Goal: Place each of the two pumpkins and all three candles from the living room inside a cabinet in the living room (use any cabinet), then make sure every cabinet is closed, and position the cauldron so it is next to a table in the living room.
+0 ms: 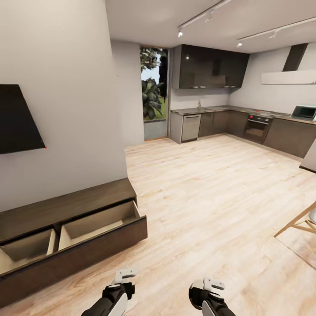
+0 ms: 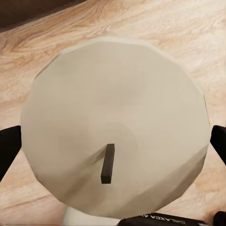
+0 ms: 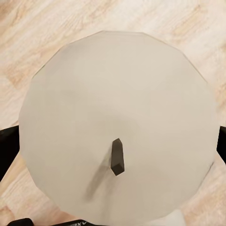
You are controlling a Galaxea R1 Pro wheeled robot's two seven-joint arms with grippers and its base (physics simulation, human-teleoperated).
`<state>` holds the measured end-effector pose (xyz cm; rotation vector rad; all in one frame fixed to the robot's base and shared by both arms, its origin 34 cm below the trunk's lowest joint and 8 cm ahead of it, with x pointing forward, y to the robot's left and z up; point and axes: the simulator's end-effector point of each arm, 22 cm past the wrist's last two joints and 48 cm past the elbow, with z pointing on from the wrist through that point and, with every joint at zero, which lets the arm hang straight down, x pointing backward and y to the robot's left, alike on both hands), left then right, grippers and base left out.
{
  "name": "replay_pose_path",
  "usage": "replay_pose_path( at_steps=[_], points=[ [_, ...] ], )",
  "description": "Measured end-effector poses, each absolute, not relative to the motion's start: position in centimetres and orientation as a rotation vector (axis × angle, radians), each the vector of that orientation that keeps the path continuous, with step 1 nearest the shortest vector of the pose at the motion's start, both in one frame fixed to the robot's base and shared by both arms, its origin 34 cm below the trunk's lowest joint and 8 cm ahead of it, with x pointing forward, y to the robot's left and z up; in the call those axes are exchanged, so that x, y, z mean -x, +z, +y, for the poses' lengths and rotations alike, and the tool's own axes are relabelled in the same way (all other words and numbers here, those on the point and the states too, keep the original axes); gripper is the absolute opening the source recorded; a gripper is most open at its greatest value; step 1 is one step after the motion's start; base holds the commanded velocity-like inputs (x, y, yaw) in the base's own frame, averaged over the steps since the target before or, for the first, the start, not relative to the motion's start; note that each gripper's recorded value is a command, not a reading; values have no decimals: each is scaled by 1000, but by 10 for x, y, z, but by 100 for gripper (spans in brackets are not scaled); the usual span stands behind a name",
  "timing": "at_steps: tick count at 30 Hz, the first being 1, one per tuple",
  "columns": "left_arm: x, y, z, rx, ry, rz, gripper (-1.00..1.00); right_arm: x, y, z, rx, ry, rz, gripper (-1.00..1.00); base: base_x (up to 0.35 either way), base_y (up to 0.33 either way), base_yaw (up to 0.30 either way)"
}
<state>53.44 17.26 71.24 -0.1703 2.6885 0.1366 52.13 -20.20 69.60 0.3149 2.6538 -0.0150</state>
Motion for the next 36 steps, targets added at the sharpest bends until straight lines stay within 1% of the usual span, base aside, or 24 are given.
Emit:
replay_pose_path(
  at_steps=[17,24,31,36],
  points=[
    [-530,722,171,171,133,2691,-100,-517,705,-202,-315,-15,2654,-100,0,0,288],
    [-530,722,171,164,133,2689,-100,-517,705,-202,-315,-15,2654,-100,188,0,287],
    [-530,722,170,163,134,2689,-100,-517,705,-202,-316,-14,2657,-100,28,0,285],
    [-529,720,171,164,134,2693,-100,-514,702,-202,-317,-14,2669,-100,1,0,203]
  ],
)
